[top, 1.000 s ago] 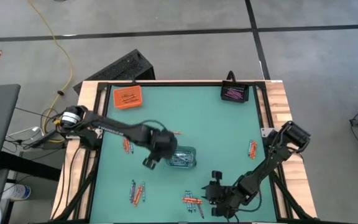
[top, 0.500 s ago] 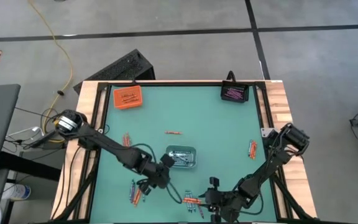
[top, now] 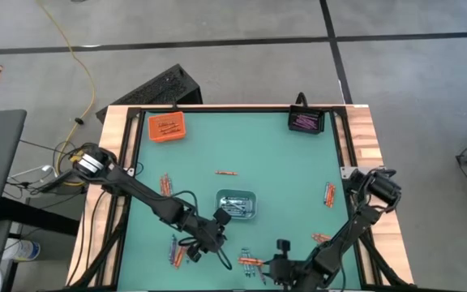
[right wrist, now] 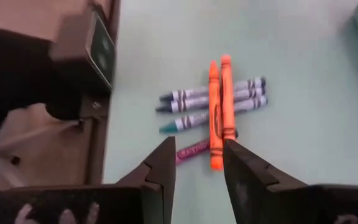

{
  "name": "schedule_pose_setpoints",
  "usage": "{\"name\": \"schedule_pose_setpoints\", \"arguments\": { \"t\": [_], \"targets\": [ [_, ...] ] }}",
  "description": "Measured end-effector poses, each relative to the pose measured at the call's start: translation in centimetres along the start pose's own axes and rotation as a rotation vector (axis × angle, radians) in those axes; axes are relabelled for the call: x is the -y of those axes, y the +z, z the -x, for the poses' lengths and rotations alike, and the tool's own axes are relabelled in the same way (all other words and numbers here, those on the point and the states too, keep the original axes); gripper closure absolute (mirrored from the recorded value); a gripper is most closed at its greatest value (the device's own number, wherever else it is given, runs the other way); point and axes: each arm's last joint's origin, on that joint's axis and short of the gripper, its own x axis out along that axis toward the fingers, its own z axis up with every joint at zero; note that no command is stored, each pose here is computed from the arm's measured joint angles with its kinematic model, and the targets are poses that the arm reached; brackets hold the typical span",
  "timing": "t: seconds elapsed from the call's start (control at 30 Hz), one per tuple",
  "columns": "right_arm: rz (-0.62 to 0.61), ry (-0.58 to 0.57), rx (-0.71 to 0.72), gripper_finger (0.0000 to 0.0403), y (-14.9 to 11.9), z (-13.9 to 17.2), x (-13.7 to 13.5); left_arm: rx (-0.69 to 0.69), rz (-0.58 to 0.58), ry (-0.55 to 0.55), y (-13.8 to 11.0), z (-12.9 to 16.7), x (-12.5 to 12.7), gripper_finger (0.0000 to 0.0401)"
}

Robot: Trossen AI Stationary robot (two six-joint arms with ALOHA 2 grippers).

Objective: Sort crayons
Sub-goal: Put the orange crayon into the orange bin

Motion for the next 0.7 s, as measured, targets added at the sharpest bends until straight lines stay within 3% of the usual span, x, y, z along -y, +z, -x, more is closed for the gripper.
{"name": "schedule_pose_setpoints", "arguments": {
  "t": [0.3,0.7],
  "targets": [
    [-0.010,-0.030,-0.033,0.0276,-1.0,-0.9,0.1,-0.001,0.001,-0.010,-0.6,-1.7,0.2,0.0250],
    [-0.016,-0.018,-0.048,0.0276,-0.9,-1.1,0.2,0.036,0.004,0.006,-0.3,-1.8,0.0,0.0250]
  ]
}}
